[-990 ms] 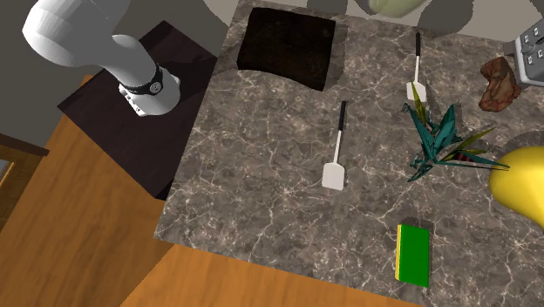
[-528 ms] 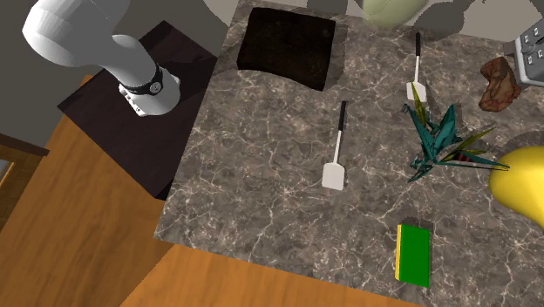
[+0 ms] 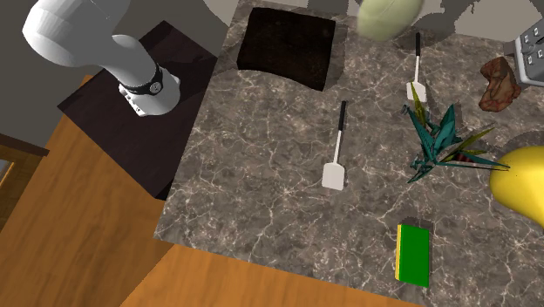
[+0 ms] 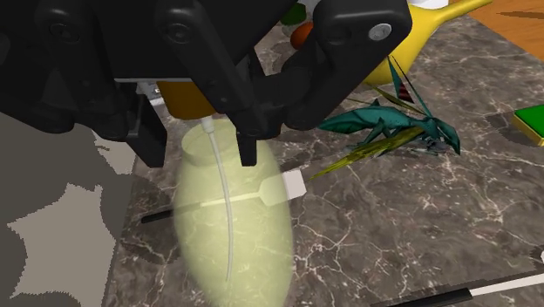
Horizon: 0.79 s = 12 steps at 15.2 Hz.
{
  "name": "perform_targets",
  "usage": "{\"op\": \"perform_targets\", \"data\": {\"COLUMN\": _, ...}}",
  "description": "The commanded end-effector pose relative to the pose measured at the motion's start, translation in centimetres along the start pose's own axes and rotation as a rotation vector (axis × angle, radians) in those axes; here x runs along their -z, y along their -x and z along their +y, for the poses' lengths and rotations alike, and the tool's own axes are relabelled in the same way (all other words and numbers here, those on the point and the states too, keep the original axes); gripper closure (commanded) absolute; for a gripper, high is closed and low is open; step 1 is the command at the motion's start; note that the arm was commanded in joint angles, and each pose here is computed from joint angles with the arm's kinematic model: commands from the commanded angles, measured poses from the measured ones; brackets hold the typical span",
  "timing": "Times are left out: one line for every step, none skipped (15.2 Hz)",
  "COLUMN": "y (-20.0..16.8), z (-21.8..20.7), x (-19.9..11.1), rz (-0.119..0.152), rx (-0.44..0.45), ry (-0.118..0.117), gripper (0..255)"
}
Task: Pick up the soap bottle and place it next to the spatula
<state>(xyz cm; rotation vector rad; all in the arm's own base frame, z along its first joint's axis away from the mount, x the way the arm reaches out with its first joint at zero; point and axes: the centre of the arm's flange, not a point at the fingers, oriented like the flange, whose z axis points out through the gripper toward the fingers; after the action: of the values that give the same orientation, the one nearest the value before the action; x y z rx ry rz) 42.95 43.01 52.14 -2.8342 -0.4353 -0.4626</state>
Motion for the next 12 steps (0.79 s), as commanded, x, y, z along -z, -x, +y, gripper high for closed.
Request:
{"op": "perform_targets", "data": {"y": 0.4, "z": 0.2, "x": -1.0, "rz": 0.001, "rx": 0.0, "ry": -0.001, "gripper": 255}}
{"op": "perform_targets", "data": {"y": 0.5, "z": 0.3, "x": -1.5, "rz": 0.001, "rx": 0.0, "ry": -0.001, "gripper": 255}}
{"op": "perform_targets", "data": {"y": 0.7, "z": 0.4, "x": -2.0, "rz": 0.001, "rx": 0.0, "ry": -0.001, "gripper": 255}}
{"op": "perform_targets", "data": {"y": 0.9, "z": 0.5, "x": -2.5, "rz": 0.001, "rx": 0.0, "ry": -0.001, "gripper": 255}}
{"op": "perform_targets", "data": {"y": 1.1, "z": 0.6, "x": -2.9, "rz": 0.001, "rx": 0.0, "ry": -0.001, "gripper": 255}}
{"op": "perform_targets", "data": {"y": 1.3, "z": 0.7, "x": -3.4, "rz": 0.001, "rx": 0.0, "ry": -0.001, "gripper": 255}}
{"op": "perform_targets", "data": {"y": 1.4, "z": 0.8, "x": -3.9, "rz": 0.001, "rx": 0.0, "ry": -0.001, "gripper": 255}}
{"op": "perform_targets", "data": {"y": 1.6, "z": 0.9, "x": -4.4, "rz": 0.001, "rx": 0.0, "ry": -0.001, "gripper": 255}}
{"op": "perform_targets", "data": {"y": 1.8, "z": 1.0, "x": -4.9, "rz": 0.001, "rx": 0.0, "ry": -0.001, "gripper": 255}}
{"op": "perform_targets", "data": {"y": 2.0, "z": 1.1, "x": -5.4, "rz": 0.001, "rx": 0.0, "ry": -0.001, "gripper": 255}}
{"op": "perform_targets", "data": {"y": 2.2, "z": 1.2, "x": -5.9, "rz": 0.001, "rx": 0.0, "ry": -0.001, "gripper": 255}}
{"op": "perform_targets", "data": {"y": 2.3, "z": 1.3, "x": -6.4, "rz": 0.001, "rx": 0.0, "ry": -0.001, "gripper": 255}}
